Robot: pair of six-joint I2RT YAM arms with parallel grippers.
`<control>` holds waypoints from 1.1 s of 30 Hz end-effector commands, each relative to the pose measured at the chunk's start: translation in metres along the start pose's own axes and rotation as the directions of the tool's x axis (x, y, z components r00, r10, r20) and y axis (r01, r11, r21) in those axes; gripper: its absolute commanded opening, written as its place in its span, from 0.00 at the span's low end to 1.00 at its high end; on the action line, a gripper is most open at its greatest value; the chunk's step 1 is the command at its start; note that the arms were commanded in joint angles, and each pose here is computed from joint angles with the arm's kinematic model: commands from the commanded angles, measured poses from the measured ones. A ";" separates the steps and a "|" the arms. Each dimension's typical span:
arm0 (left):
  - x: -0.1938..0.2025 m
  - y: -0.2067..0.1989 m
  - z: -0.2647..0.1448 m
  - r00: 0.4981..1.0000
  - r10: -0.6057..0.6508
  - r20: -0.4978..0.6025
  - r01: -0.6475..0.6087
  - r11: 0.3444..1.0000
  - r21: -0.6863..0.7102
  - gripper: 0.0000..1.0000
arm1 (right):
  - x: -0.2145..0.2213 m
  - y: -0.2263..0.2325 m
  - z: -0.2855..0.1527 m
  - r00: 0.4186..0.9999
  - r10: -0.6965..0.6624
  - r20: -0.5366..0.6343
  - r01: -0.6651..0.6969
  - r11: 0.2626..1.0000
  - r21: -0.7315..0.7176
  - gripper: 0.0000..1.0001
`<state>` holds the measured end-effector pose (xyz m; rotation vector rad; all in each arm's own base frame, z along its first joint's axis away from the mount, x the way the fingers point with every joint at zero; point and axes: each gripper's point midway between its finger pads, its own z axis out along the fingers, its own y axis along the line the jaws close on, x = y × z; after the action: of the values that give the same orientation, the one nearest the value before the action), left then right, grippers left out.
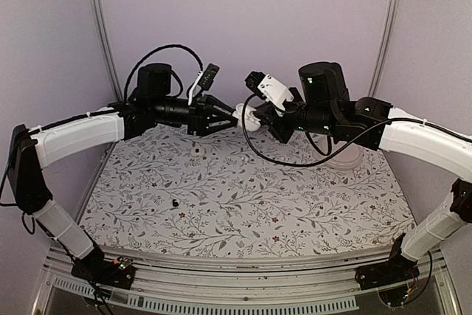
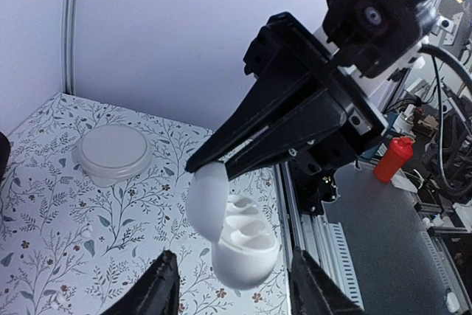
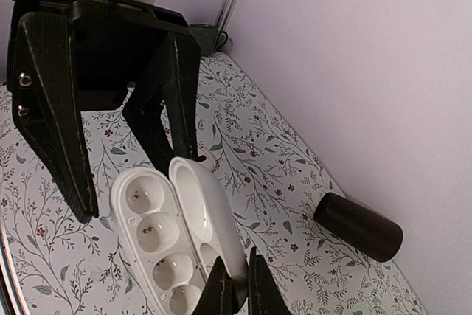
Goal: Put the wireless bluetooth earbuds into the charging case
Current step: Pass from the right arm to the left
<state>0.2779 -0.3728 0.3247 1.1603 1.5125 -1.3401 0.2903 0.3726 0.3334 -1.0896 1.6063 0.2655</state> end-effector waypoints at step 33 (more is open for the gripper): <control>-0.001 -0.023 0.013 0.993 0.115 -0.029 -0.114 0.993 0.032 0.11 | -0.015 0.006 -0.005 1.000 0.010 0.025 -0.009 0.999 -0.031 0.03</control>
<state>0.2647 -0.3828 0.3167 1.2489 1.4789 -1.2819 0.2857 0.3762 0.3294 -1.1229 1.6187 0.2700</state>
